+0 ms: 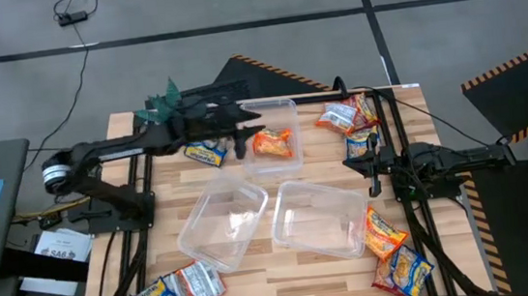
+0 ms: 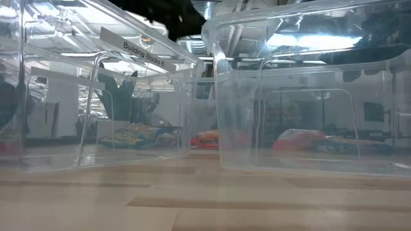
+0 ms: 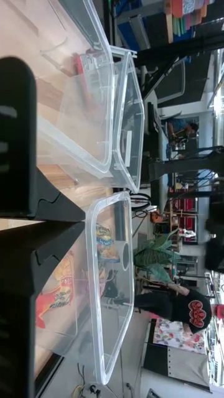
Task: Sort Maruchan noodles
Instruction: Put the orange noodle pack into the top transparent bin
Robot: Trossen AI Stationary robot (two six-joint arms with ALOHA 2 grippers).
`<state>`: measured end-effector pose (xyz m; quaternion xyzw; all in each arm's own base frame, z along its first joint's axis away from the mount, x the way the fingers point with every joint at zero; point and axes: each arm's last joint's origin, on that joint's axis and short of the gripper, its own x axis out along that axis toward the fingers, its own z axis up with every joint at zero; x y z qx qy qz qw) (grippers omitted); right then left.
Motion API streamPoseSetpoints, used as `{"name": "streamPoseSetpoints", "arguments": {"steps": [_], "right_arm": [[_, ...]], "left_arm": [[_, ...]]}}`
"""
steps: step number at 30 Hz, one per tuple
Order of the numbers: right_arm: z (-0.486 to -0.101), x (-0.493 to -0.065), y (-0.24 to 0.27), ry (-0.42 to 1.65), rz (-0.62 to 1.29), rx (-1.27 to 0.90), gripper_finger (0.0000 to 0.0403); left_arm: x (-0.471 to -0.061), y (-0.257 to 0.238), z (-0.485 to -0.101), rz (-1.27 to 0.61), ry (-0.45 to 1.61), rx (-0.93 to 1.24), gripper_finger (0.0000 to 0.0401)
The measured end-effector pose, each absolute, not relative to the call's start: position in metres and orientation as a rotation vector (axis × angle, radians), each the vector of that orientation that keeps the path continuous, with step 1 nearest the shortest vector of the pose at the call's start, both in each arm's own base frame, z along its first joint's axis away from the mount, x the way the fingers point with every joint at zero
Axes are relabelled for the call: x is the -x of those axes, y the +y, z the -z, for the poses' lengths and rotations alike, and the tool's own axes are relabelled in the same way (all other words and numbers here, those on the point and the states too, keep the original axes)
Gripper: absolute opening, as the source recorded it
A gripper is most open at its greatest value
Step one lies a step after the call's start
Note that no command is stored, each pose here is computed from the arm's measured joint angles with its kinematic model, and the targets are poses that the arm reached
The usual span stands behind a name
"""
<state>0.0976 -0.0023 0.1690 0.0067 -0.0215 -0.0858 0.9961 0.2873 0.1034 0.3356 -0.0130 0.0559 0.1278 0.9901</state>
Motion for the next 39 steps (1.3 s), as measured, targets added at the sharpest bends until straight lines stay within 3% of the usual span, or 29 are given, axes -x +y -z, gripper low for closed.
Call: {"name": "streamPoseSetpoints", "arguments": {"steps": [5, 10, 22, 30, 39], "right_arm": [[-0.169, -0.098, -0.002, -0.044, 0.172, -0.013, 0.0035], [-0.169, -0.098, -0.002, -0.044, 0.172, -0.014, 0.0035], [-0.169, -0.098, -0.002, -0.044, 0.171, -0.013, 0.0035], [-0.169, -0.098, -0.002, -0.044, 0.172, -0.013, 0.0035], [-0.170, -0.098, -0.002, -0.048, 0.172, -0.006, 0.0035]], "left_arm": [[-0.240, 0.087, -0.366, -0.254, 0.123, 0.035, 0.0174], [-0.200, 0.066, -0.372, -0.241, 0.237, 0.109, 0.0175], [-0.166, 0.020, -0.380, -0.209, 0.273, 0.095, 0.0174], [-0.167, 0.004, -0.327, -0.193, 0.143, 0.048, 0.0174], [-0.146, 0.002, -0.292, -0.114, -0.175, 0.017, 0.0174]]}}
